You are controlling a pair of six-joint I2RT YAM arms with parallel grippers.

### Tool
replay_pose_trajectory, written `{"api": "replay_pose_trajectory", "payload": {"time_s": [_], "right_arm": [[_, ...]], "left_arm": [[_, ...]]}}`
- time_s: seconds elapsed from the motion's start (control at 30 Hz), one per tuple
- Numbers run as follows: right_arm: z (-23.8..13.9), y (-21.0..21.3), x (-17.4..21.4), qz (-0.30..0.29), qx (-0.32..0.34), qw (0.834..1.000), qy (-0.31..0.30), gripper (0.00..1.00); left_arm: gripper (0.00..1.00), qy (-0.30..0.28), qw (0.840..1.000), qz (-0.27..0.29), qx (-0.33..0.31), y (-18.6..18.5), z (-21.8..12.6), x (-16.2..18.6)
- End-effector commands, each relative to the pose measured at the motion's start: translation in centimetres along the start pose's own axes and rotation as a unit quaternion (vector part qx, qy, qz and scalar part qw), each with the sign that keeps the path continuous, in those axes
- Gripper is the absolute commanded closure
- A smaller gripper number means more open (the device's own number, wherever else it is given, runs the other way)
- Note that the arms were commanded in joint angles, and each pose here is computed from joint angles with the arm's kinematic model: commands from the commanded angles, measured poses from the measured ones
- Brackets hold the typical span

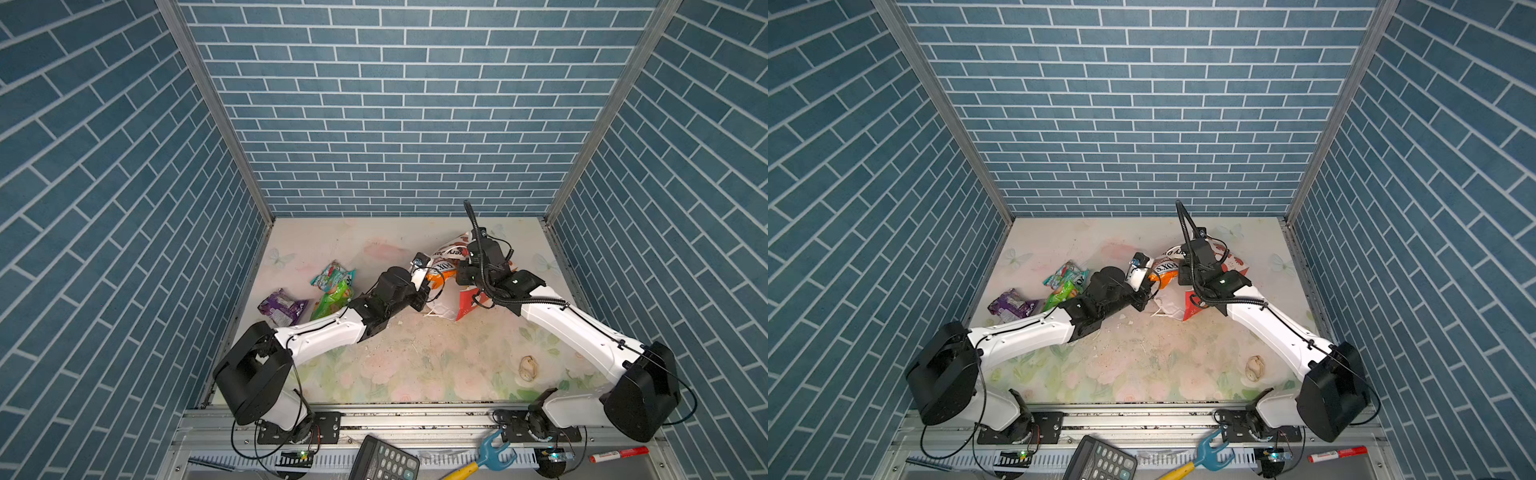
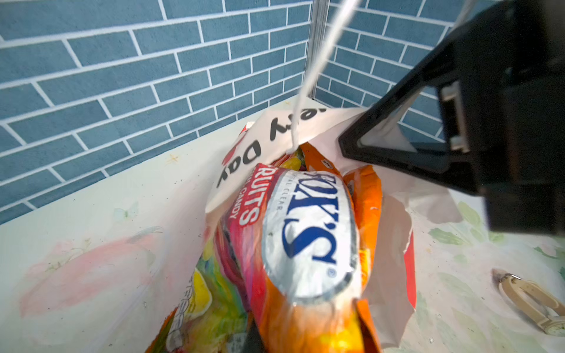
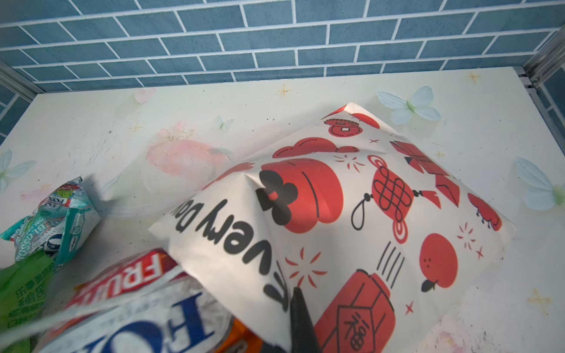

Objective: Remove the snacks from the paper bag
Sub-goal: 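Pull the Fox's packet up out of the bag opening with the left gripper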

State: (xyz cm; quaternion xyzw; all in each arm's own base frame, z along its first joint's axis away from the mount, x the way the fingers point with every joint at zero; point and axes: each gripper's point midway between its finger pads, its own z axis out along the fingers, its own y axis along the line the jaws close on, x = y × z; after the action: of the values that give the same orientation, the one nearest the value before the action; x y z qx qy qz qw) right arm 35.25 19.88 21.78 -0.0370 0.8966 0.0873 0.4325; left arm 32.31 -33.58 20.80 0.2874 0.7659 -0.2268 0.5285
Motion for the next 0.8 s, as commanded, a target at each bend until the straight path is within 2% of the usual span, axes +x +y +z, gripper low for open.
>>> {"api": "replay_pose_trajectory", "payload": {"time_s": [0.0, 0.23, 0.77], "right_arm": [[1.0, -0.9, 1.7, 0.013, 0.025, 0.999, 0.028, 1.00], [1.1, -0.4, 1.1, 0.013, 0.013, 1.000, 0.018, 1.00], [0.5, -0.3, 0.9, 0.015, -0.001, 1.000, 0.003, 1.00]], "left_arm": [[1.00, -0.052, 0.999, 0.008, -0.015, 0.6, -1.9, -3.5], [1.00, -0.060, 0.997, 0.014, -0.046, 1.7, -3.1, -4.2], [1.00, -0.055, 0.997, 0.009, -0.060, 2.1, -3.4, -4.6]]}}
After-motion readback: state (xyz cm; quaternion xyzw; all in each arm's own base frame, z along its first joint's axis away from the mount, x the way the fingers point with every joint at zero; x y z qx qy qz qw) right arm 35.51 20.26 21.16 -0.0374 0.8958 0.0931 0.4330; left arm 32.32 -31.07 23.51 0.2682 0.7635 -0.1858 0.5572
